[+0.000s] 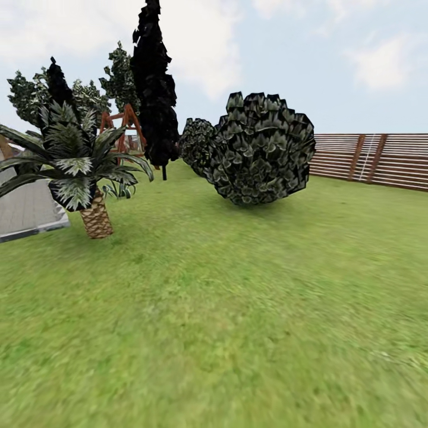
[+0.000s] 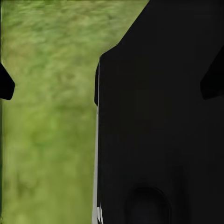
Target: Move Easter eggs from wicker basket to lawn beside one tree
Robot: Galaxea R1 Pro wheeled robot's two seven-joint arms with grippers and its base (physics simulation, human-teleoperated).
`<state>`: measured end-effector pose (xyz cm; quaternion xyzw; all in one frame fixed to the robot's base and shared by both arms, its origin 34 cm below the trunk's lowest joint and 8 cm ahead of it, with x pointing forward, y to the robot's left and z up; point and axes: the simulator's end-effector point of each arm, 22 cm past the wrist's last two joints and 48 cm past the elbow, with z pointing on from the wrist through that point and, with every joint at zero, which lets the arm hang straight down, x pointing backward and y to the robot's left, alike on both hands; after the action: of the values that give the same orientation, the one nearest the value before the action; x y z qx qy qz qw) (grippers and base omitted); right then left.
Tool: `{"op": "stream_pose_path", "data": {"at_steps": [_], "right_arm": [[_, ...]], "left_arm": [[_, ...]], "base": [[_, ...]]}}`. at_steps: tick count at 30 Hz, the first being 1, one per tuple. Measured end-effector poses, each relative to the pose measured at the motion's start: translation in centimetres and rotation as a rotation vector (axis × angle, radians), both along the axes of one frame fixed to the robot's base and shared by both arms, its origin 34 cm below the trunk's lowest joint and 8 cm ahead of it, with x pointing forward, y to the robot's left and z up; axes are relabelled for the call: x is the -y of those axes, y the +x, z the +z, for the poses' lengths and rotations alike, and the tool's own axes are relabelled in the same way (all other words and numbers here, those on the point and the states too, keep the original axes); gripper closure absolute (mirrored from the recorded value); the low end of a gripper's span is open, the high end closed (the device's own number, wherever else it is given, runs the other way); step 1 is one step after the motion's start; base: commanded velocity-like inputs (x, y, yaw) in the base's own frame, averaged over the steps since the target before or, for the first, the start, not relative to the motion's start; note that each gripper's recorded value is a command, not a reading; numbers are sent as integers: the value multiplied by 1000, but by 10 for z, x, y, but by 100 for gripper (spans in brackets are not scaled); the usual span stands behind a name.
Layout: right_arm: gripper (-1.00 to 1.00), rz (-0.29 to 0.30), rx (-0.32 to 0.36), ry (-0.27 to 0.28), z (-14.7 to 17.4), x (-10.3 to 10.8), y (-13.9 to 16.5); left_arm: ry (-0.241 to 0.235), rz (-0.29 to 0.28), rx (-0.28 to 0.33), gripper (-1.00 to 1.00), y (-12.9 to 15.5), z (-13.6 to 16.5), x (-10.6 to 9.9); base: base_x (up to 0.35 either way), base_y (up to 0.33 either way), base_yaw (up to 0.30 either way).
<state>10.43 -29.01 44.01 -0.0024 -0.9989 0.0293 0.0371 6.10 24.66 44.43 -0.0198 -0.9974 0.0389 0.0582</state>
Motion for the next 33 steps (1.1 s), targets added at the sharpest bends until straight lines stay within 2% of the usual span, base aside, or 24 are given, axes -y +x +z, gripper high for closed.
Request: {"op": "stream_pose_path", "data": {"at_steps": [7, 33], "right_arm": [[-100, 4, 0, 0, 0, 0, 0], [-100, 4, 0, 0, 0, 0, 0]], "left_arm": [[0, 0, 0, -100, 0, 0, 0], [0, 0, -1, -100, 0, 0, 0]], "base": [[335, 0, 192], [335, 0, 4]]}}
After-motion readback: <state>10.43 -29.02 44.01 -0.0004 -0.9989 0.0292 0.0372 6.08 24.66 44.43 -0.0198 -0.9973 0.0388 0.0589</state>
